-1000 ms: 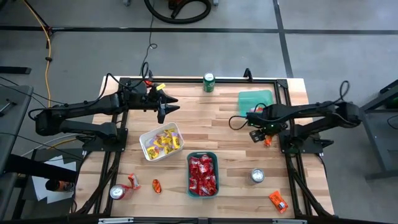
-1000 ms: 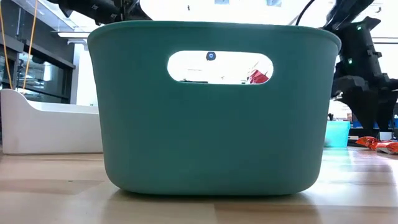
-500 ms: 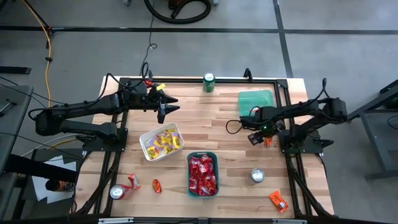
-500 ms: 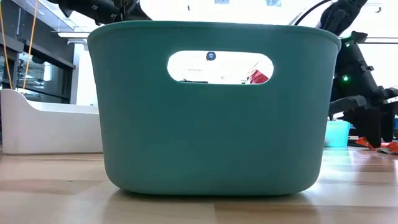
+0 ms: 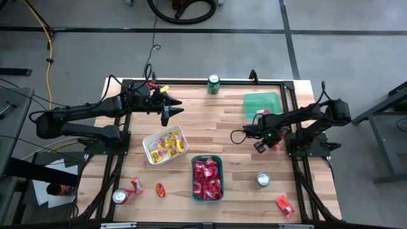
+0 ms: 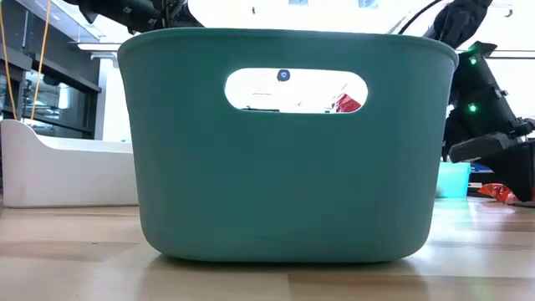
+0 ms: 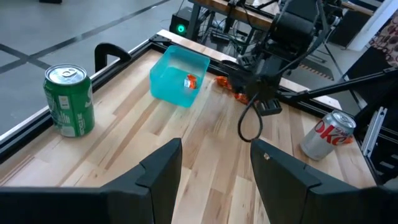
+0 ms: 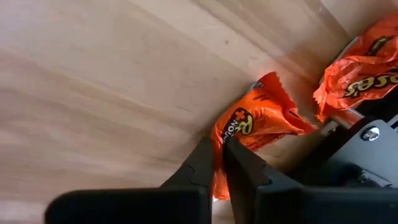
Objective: Sort candy
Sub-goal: Put the orange chocolate into the transparent green bin
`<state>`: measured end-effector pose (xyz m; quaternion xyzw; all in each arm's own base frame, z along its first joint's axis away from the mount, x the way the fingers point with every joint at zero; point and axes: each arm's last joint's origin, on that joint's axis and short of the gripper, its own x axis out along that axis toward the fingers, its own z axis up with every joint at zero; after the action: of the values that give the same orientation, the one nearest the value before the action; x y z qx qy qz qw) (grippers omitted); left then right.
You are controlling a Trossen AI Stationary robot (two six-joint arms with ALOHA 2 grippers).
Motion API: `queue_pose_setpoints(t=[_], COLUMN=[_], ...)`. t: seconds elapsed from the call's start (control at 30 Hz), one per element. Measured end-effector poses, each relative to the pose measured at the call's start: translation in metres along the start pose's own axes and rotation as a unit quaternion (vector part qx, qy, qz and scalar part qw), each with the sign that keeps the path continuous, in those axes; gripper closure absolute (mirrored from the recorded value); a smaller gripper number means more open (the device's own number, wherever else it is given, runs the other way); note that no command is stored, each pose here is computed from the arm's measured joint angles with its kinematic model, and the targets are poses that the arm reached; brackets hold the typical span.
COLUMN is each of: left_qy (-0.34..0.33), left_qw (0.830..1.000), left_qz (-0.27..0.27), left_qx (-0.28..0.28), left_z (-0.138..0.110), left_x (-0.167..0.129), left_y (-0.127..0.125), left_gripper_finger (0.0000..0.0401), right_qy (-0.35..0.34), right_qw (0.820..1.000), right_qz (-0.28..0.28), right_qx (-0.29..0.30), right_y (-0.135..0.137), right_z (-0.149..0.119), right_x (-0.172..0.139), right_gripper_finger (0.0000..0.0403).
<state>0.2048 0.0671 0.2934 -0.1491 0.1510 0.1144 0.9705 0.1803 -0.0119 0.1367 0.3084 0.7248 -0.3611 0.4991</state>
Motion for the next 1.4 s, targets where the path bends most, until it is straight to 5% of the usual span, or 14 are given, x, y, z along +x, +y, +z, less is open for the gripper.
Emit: queue_pose_setpoints(t=[0.23, 0.33, 0.43, 0.53, 0.7, 0.8, 0.97, 1.2, 1.27, 1.4], left_qy=[0.0, -0.001, -0.002, -0.002, -0.002, -0.003, -0.003, -0.003, -0.003, -0.003], left_qw=[1.0, 1.0, 1.0, 1.0, 1.0, 1.0, 1.0, 1.0, 1.0, 1.0], left_qz=[0.0, 0.001, 0.006, 0.009, 0.009, 0.009, 0.009, 0.009, 0.009, 0.009], left_qx=[0.0, 0.0, 0.0, 0.0, 0.0, 0.0, 0.0, 0.0, 0.0, 0.0], left_z=[0.0, 0.0, 0.0, 0.0, 0.0, 0.0, 0.0, 0.0, 0.0, 0.0], left_x=[0.0, 0.0, 0.0, 0.0, 0.0, 0.0, 0.0, 0.0, 0.0, 0.0], left_y=[0.0, 0.0, 0.0, 0.0, 0.0, 0.0, 0.0, 0.0, 0.001, 0.001], left_gripper_finger=[0.0224, 0.0224, 0.0224, 0.0224, 0.0224, 0.0224, 0.0224, 0.0224, 0.0224, 0.0224], right_qy=[-0.073, -0.146, -0.251, -0.375, -0.54, -0.588, -0.592, -0.593, -0.6, -0.583], right_qw=[0.992, 0.96, 0.897, 0.809, 0.693, 0.652, 0.629, 0.624, 0.634, 0.697], right_qz=[0.081, 0.18, 0.272, 0.337, 0.38, 0.4, 0.437, 0.447, 0.441, 0.408], right_qx=[-0.069, -0.154, -0.243, -0.301, -0.29, -0.264, -0.25, -0.243, -0.209, -0.092], right_y=[0.011, 0.016, 0.017, 0.011, -0.008, -0.014, -0.007, -0.008, -0.016, -0.042], right_z=[-0.002, -0.003, -0.008, -0.016, -0.024, -0.023, -0.016, -0.016, -0.013, 0.0], right_x=[-0.05, -0.088, -0.128, -0.165, -0.202, -0.205, -0.193, -0.191, -0.192, -0.184], right_gripper_finger=[0.0389, 0.0398, 0.0393, 0.0391, 0.0394, 0.0396, 0.0396, 0.0396, 0.0396, 0.0396])
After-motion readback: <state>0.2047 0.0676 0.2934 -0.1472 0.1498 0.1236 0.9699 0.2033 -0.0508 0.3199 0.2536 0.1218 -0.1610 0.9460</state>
